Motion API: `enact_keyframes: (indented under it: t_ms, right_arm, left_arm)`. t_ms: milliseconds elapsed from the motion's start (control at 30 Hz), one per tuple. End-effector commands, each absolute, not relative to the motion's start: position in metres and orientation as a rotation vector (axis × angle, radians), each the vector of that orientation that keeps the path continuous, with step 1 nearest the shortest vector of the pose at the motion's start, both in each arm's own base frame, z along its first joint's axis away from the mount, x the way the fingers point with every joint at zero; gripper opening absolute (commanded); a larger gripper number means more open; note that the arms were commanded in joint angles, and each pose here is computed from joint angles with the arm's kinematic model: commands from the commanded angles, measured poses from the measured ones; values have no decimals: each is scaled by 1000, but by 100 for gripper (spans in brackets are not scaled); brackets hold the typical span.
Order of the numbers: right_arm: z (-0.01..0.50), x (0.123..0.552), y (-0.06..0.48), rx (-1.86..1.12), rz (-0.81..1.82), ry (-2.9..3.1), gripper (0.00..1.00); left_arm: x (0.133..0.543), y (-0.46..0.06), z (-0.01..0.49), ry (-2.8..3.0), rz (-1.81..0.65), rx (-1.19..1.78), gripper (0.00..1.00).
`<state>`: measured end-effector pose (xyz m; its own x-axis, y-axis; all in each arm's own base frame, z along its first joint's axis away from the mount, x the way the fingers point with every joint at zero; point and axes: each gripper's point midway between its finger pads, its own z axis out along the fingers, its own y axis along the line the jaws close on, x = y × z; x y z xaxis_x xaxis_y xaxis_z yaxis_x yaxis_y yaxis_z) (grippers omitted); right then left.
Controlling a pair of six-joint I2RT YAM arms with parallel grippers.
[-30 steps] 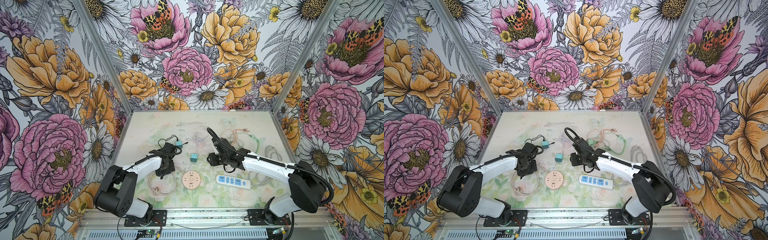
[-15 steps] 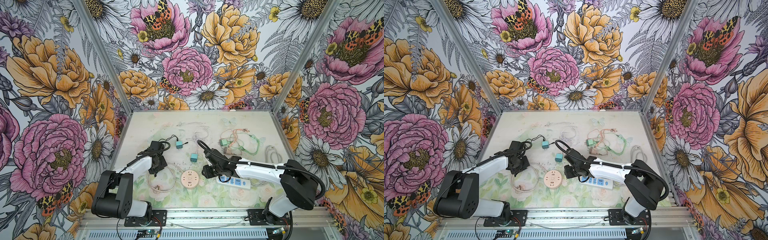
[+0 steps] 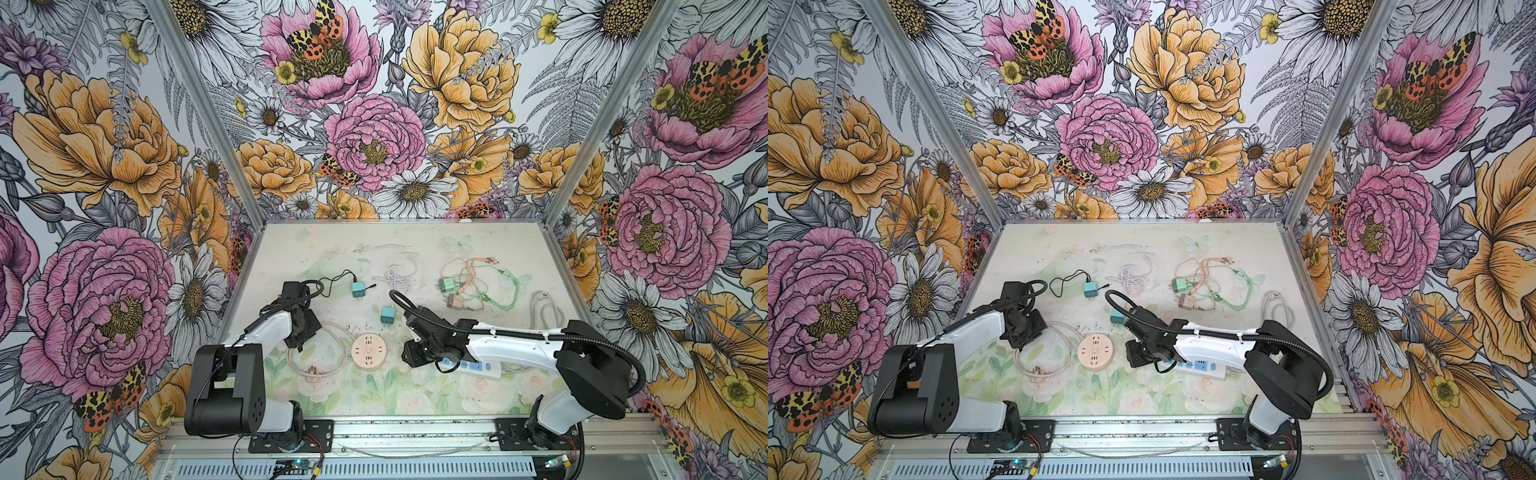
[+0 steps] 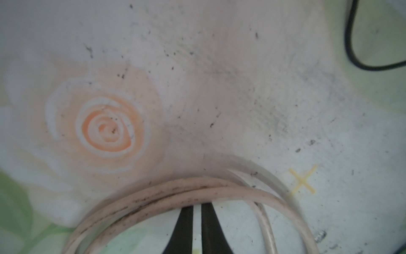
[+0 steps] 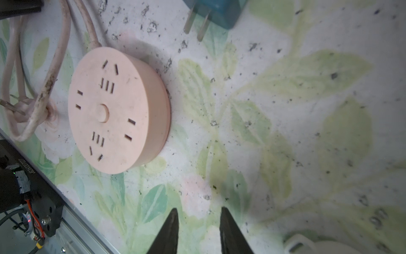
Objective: Insert plugs into power strip
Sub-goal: Move the power cord to the middle-left of the table, then move the socket to the center of the table.
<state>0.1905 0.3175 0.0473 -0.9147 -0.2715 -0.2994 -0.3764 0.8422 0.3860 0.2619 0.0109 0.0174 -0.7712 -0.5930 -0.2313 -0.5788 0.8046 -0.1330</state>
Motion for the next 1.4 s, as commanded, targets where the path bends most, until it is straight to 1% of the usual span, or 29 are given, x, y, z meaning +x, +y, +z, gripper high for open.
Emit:
enact_keyframes:
  t_ms: [0, 167, 267, 400, 500, 600, 667, 700, 733, 767, 833, 1000, 1100, 1233, 1367]
  right_arm:
    - [60, 211, 333, -506, 632, 2712, 34]
    - [74, 236, 345, -540, 583, 2628, 34]
    - [81, 255, 344, -500, 578, 2605, 36]
    - [92, 275, 335, -438, 575, 2580, 37]
    - [99, 282, 330, -420, 577, 2562, 37]
    - [97, 278, 328, -421, 592, 2576, 38]
    - [91, 271, 327, -418, 613, 2605, 38]
    - [86, 266, 326, -416, 624, 2625, 37]
    - [82, 261, 325, -412, 628, 2643, 37]
    - [78, 257, 323, -410, 628, 2657, 37]
    - [71, 249, 320, -414, 616, 2675, 36]
    - [74, 240, 318, -421, 620, 2669, 36]
    - [80, 242, 317, -415, 621, 2649, 36]
    - [85, 244, 309, -392, 599, 2627, 36]
    - [85, 244, 300, -372, 588, 2623, 36]
  left_arm:
    - [272, 16, 28, 2666, -115, -882, 12]
    - [282, 7, 43, 2628, -176, -835, 12]
    - [288, -5, 61, 2585, -216, -769, 14]
    - [292, -27, 81, 2555, -308, -689, 16]
    - [289, -53, 94, 2580, -348, -569, 18]
    - [274, -72, 101, 2663, -217, -427, 18]
    - [260, -77, 102, 2703, -77, -369, 2]
    - [253, -77, 103, 2717, -12, -358, 0]
    - [247, -77, 104, 2715, 50, -337, 0]
    - [242, -82, 105, 2719, 53, -315, 0]
    - [231, -94, 106, 2724, 24, -285, 0]
    - [206, -114, 110, 2737, -27, -221, 0]
    - [191, -119, 98, 2780, -43, -209, 0]
    - [173, -113, 79, 2823, -25, -231, 0]
    - [154, -119, 68, 2880, -106, -221, 0]
